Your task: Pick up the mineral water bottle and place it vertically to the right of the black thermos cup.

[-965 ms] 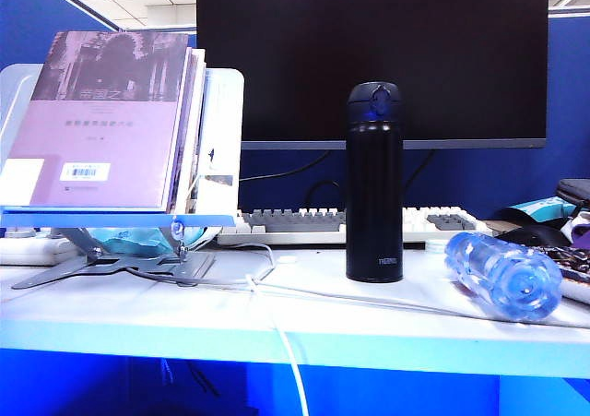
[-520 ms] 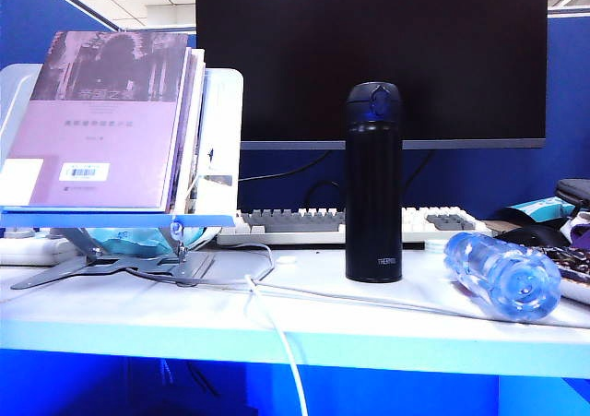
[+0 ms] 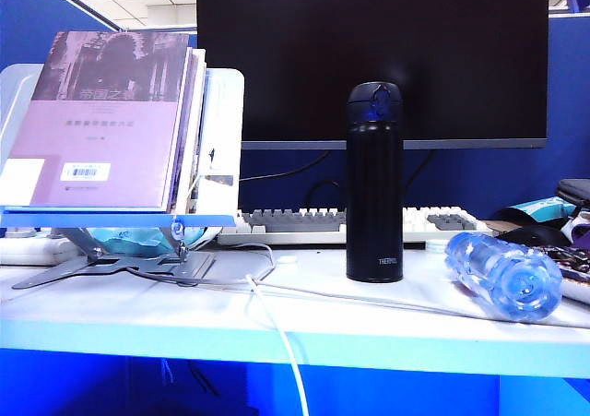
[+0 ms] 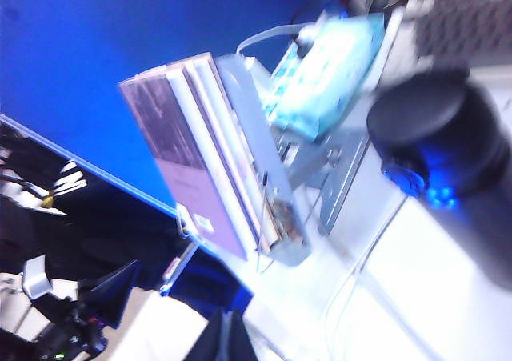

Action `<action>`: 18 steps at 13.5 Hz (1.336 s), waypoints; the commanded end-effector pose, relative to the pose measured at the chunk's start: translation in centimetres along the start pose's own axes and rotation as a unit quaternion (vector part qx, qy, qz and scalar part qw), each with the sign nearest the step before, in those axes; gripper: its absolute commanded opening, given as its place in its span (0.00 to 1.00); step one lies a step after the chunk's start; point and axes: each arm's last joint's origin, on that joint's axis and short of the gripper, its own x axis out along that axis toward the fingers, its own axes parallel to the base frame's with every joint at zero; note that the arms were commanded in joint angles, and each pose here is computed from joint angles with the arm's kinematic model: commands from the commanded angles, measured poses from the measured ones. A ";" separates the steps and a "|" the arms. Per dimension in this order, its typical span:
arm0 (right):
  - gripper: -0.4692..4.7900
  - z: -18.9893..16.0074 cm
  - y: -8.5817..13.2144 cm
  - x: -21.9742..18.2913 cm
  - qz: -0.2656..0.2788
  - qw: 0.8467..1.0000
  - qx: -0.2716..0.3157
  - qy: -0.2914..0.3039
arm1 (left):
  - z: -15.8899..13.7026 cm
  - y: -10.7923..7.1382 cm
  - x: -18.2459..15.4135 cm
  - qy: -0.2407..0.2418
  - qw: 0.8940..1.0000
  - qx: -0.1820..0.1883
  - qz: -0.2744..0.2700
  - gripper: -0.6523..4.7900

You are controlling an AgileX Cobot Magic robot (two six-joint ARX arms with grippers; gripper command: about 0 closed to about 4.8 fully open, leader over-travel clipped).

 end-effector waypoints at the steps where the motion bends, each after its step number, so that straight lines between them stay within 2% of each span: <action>1: 0.13 0.1 -0.9 0.2 -0.090 0.995 0.030 -0.015 | -0.1 0.0 0.0 0.005 1.000 0.002 -0.003 0.11; 2: 0.13 0.2 -1.7 0.6 -0.167 0.986 0.018 -0.002 | -0.1 0.0 0.0 0.005 1.000 0.002 -0.003 0.11; 3: 0.18 0.3 -2.4 1.1 -0.210 0.978 0.011 0.017 | -0.1 0.0 0.0 0.005 1.000 0.002 -0.003 0.11; 4: 0.95 1.0 -3.9 2.9 -0.287 0.954 0.007 0.086 | -0.1 0.0 0.0 0.005 1.000 0.002 -0.003 0.11; 5: 1.00 1.7 -4.8 4.0 -0.298 0.949 0.015 0.106 | -0.1 0.0 0.0 0.005 1.000 0.002 -0.002 0.11; 8: 1.00 2.8 -5.9 5.1 -0.340 0.935 0.020 0.102 | -0.1 0.0 0.0 0.005 1.000 0.002 -0.002 0.11; 9: 1.00 3.6 -6.9 6.1 -0.385 0.915 0.019 0.121 | -0.1 0.0 0.0 0.005 1.000 0.002 -0.003 0.11; 10: 1.00 3.6 -7.4 6.4 -0.393 0.910 0.021 0.133 | -0.1 0.0 0.0 0.005 1.000 0.002 -0.002 0.11; 14: 1.00 2.6 -9.9 8.4 -0.390 0.900 0.053 0.189 | -0.1 0.0 0.0 0.005 1.000 0.002 -0.003 0.11; 16: 1.00 1.7 -11.4 9.8 -0.361 0.904 0.087 0.213 | -0.1 0.0 0.0 0.005 1.000 0.002 -0.002 0.11; 18: 1.00 1.3 -11.6 10.3 -0.355 0.903 0.090 0.224 | -0.1 0.0 0.0 0.005 1.000 0.002 -0.002 0.11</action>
